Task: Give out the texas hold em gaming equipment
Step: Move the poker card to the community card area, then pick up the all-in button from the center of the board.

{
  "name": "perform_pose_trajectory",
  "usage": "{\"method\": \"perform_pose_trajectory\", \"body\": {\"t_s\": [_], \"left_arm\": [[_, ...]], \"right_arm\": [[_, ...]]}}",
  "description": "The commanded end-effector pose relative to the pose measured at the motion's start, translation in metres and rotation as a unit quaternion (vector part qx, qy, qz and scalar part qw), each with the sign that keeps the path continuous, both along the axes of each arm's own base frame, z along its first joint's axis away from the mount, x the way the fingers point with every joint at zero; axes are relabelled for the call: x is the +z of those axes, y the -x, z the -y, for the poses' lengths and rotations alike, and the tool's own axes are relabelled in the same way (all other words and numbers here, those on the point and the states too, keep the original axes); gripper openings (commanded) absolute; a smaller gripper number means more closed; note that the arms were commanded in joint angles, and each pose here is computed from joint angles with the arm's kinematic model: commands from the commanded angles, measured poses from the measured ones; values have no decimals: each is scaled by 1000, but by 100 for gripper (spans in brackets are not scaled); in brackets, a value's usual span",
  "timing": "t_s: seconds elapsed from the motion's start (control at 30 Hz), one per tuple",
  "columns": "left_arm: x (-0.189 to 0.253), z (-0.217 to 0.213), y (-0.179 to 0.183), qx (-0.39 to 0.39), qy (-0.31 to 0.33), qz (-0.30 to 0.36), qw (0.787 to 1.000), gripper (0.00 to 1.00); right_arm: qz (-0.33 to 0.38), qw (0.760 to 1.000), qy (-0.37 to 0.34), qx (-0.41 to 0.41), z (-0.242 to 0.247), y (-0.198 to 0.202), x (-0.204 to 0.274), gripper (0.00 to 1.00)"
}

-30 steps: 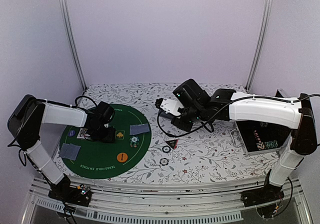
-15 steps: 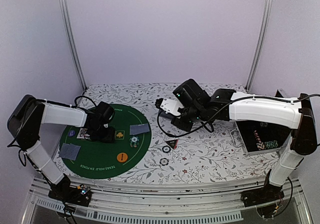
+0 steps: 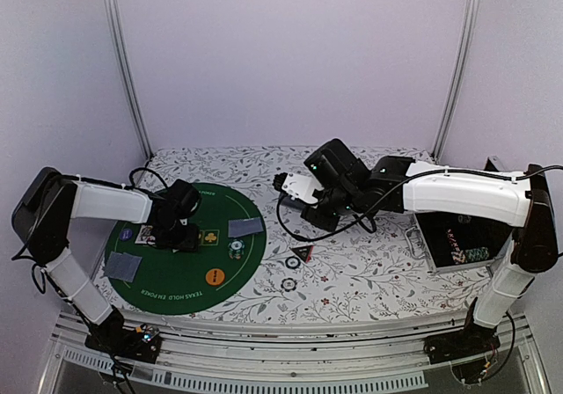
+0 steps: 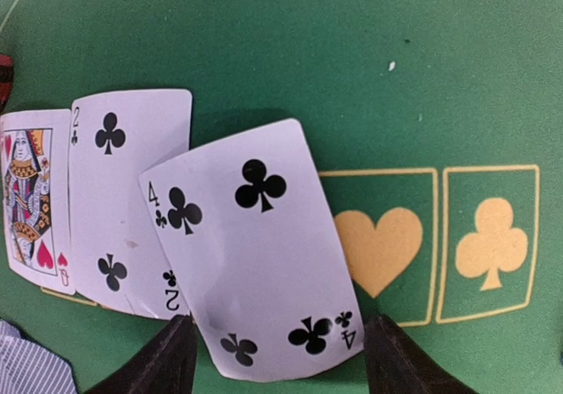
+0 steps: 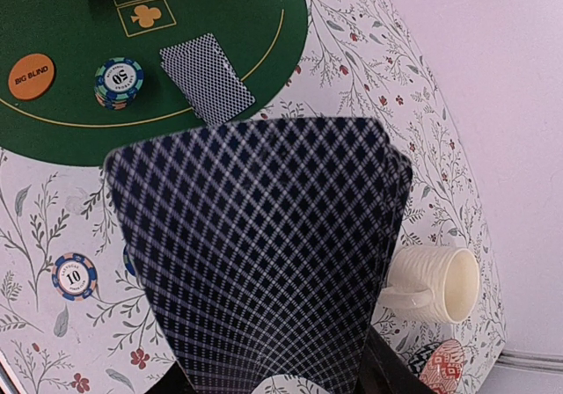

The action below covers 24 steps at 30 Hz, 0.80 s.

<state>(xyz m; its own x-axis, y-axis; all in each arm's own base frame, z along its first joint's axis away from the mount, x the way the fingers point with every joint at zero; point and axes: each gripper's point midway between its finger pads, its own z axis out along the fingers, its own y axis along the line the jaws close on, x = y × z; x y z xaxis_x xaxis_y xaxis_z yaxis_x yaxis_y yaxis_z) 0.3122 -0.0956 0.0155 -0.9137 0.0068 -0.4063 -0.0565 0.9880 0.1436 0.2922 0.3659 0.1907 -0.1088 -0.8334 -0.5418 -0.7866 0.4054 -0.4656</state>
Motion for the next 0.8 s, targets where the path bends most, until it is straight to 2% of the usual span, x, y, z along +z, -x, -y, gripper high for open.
{"method": "perform_pose_trajectory", "body": {"t_s": [0.0, 0.17, 0.4, 0.53, 0.6, 0.77], "left_arm": [[-3, -21, 15, 11, -36, -30, 999, 68], [0, -18, 17, 9, -24, -28, 999, 70], [26, 1, 20, 1, 49, 5, 999, 77], [25, 5, 34, 15, 85, -4, 996, 79], [19, 1, 44, 38, 93, -17, 995, 72], [0, -1, 63, 65, 109, -48, 991, 29]], "right_arm": [[10, 1000, -20, -4, 1, -2, 17, 45], [10, 1000, -20, -4, 1, -2, 17, 45], [6, 1000, -19, -4, 0, -1, 14, 45], [5, 1000, -19, -3, -2, -2, 13, 45], [4, 1000, -19, -2, -3, -2, 12, 45], [4, 1000, -20, -2, -1, -1, 13, 45]]}}
